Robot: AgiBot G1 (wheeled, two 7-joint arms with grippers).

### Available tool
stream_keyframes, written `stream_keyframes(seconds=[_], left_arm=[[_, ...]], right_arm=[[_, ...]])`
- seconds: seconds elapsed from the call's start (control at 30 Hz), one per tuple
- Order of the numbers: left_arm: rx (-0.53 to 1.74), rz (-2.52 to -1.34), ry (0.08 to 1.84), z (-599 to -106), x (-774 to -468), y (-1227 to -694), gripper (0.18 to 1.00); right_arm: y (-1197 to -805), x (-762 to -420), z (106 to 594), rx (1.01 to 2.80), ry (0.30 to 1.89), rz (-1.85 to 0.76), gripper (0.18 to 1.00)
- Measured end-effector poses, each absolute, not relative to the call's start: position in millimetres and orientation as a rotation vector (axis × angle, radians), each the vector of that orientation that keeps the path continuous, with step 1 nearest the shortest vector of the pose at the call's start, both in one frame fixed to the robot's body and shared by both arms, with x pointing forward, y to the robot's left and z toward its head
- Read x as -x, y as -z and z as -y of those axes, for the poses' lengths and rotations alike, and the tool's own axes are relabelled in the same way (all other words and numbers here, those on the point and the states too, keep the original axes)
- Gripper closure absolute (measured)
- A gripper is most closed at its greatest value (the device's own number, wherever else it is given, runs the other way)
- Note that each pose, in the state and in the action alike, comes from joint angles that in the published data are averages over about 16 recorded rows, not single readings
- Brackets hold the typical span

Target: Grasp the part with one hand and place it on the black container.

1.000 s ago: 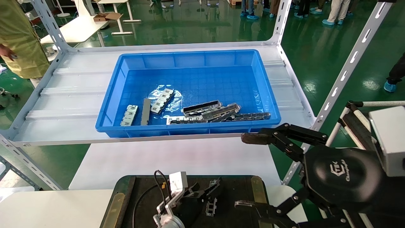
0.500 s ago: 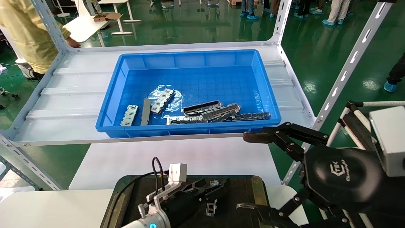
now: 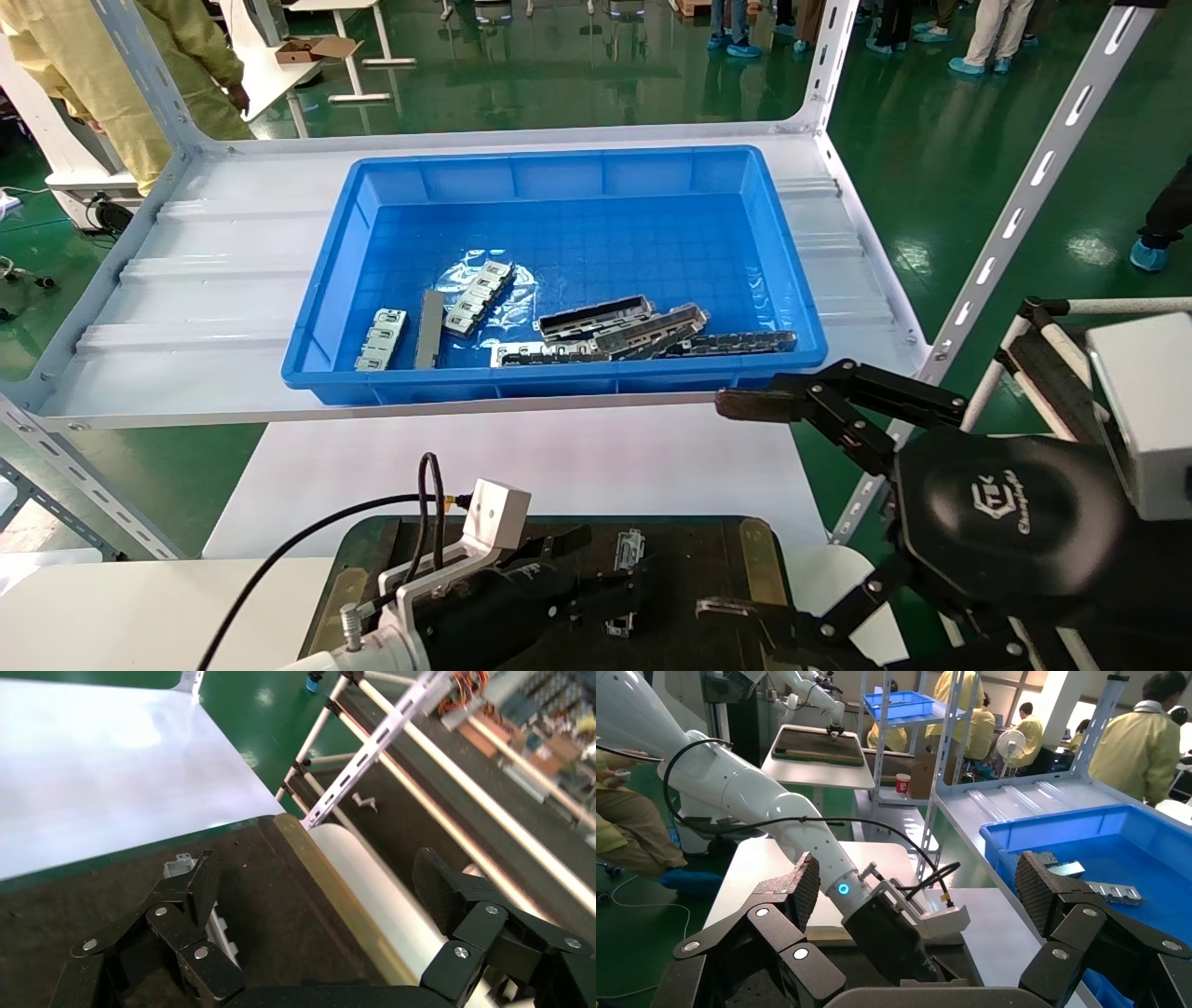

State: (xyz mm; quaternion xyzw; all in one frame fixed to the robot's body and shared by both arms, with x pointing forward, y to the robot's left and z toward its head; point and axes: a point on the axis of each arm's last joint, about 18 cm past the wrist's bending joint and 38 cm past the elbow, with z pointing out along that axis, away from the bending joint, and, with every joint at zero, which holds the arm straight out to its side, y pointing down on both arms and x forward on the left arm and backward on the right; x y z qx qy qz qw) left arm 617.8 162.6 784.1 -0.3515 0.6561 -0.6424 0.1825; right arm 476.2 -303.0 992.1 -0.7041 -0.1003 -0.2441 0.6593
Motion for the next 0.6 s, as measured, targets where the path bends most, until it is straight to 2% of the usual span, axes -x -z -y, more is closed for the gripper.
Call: stream_keyframes(seconds=[0.33,0.6], left_arm=[[0.719,-1.937,1.777,-188.2,-596.9,-794.9,0.184],[0.460,-1.920,1.832,-206.8,-575.0,-807.5,0.184]], right_arm=[[-992.1,-476.2,303.0,1.594,0.552,0.227,0.178],[-992.1,-476.2,303.0,1.594,0.552,0.227,0.178]])
